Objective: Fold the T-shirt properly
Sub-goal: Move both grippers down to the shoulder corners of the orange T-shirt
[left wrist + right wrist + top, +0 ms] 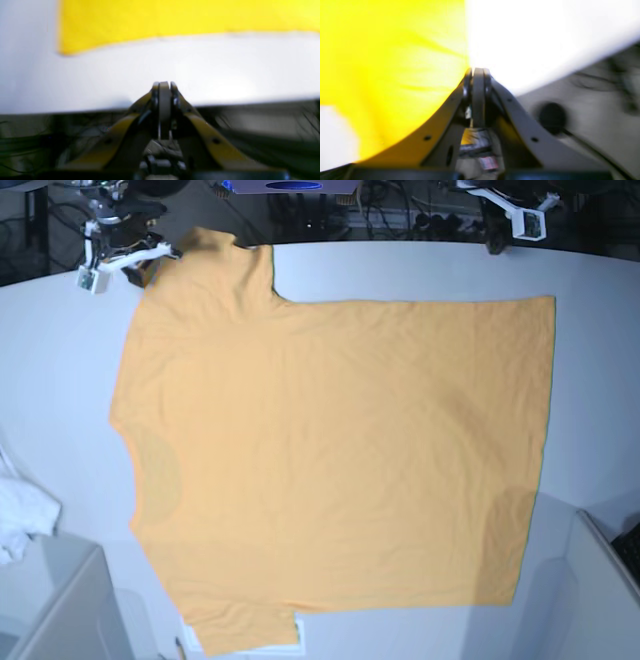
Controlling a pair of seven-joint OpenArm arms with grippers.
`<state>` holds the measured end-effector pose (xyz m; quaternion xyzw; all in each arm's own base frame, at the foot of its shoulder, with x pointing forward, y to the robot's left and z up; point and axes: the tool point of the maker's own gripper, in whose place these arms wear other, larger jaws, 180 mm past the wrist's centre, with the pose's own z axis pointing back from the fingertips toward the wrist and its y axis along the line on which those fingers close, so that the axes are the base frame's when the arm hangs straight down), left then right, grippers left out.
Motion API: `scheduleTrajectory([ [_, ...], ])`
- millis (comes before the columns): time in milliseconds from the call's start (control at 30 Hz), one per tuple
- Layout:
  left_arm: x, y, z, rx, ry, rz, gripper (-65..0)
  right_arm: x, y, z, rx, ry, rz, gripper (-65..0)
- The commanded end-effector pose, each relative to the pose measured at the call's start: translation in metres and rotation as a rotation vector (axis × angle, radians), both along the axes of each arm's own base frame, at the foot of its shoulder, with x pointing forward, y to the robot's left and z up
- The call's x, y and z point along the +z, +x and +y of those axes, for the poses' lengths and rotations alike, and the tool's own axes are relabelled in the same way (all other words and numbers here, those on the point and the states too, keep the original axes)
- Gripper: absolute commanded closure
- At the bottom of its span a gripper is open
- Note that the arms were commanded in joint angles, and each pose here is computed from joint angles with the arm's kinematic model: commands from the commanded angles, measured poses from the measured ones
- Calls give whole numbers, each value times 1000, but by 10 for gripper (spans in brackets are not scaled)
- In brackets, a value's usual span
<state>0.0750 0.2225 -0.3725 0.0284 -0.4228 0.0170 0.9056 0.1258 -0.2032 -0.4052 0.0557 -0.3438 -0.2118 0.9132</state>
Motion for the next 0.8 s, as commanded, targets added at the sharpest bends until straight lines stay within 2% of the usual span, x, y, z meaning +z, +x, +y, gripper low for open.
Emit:
scheduleTrajectory([
  [0, 8, 5, 6, 12, 20, -33, 0, 8, 6, -5, -15, 19, -28, 0],
  [167, 17, 14, 26, 41, 66, -66, 0, 19, 21, -19, -99, 156, -55, 0],
  [200, 19, 16, 30, 49, 73, -77, 0, 20, 23, -20, -100, 171, -51, -27],
  [233, 21, 18, 34, 58, 83, -85, 0, 21, 26, -20, -99, 190, -51, -132],
  [267, 23, 20, 37, 68, 84, -93, -67, 22, 28, -20, -97, 205, -49, -230],
  [300, 25, 21, 40, 86, 74, -101, -127, 21, 30, -20, -97, 213, -44, -305],
  [333, 25, 22, 42, 107, 54, -108, -179, 20, 31, -21, -101, 220, -37, -339],
  [467, 33, 26, 56, 219, -89, -153, -374, 0, 36, -31, -147, 256, -9, -330],
  [533, 39, 32, 57, 214, -193, -186, -420, -10, 36, -36, -146, 262, 17, -330],
  [633, 43, 33, 59, 211, -291, -217, -410, -26, 28, -39, -167, 280, 58, -330],
  [700, 45, 35, 65, 210, -290, -237, -395, -33, 23, -38, -172, 291, 78, -329],
  [767, 40, 32, 76, 232, -275, -232, -392, -36, 21, -33, -137, 298, 84, -329],
])
